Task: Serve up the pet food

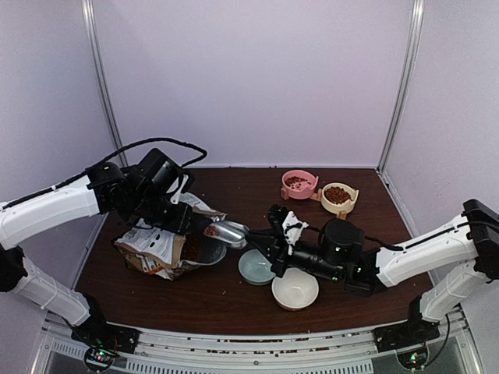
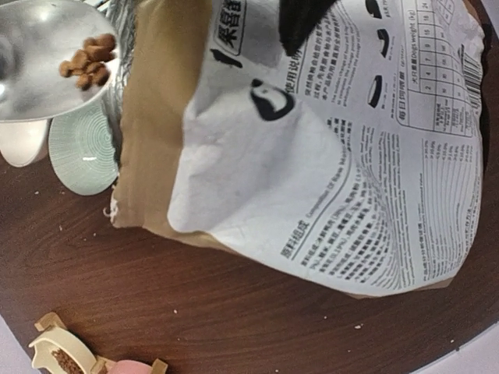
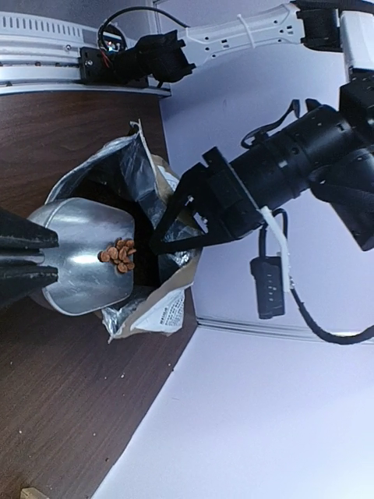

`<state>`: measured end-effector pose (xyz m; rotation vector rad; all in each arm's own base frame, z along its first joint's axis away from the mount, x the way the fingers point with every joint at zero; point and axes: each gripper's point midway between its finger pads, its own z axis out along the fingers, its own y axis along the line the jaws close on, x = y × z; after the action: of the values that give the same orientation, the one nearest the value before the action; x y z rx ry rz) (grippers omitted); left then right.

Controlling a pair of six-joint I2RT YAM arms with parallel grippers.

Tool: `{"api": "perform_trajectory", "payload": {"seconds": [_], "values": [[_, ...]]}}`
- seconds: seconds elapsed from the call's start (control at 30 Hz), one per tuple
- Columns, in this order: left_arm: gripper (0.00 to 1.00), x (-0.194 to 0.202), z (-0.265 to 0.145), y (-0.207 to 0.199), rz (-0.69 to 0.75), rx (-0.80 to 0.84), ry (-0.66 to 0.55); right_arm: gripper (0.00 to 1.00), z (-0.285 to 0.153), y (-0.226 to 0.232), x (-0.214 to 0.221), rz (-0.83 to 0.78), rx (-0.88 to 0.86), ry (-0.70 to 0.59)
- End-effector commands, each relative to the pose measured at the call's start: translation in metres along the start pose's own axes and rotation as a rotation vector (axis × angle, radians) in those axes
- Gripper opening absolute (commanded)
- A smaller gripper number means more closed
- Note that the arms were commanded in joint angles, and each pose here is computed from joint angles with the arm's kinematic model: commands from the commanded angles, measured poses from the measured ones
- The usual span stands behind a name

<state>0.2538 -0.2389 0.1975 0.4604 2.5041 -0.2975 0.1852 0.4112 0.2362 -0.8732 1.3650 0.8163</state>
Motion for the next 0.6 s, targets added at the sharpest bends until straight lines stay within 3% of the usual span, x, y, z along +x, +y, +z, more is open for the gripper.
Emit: {"api": "perform_trajectory", "payload": {"seconds": [0.0,0.07,0.17,0.57], "values": [[0.15,-0.012,-0.004,0.007,-0.031,-0.053,-0.040,0.00,-0.021,-0.009,-0.038,0.018,0.051,-0.111],[0.07,-0.014,-0.006,0.010,-0.053,-0.067,-0.054,0.00,-0.030,-0.014,-0.045,0.008,0.079,-0.122],[0.02,-0.019,-0.009,0.011,-0.069,-0.070,-0.078,0.00,-0.047,-0.022,-0.059,-0.006,0.119,-0.142],[0.00,-0.027,-0.015,0.006,-0.088,-0.034,-0.126,0.00,-0.057,-0.103,-0.079,-0.040,0.343,-0.119]]}}
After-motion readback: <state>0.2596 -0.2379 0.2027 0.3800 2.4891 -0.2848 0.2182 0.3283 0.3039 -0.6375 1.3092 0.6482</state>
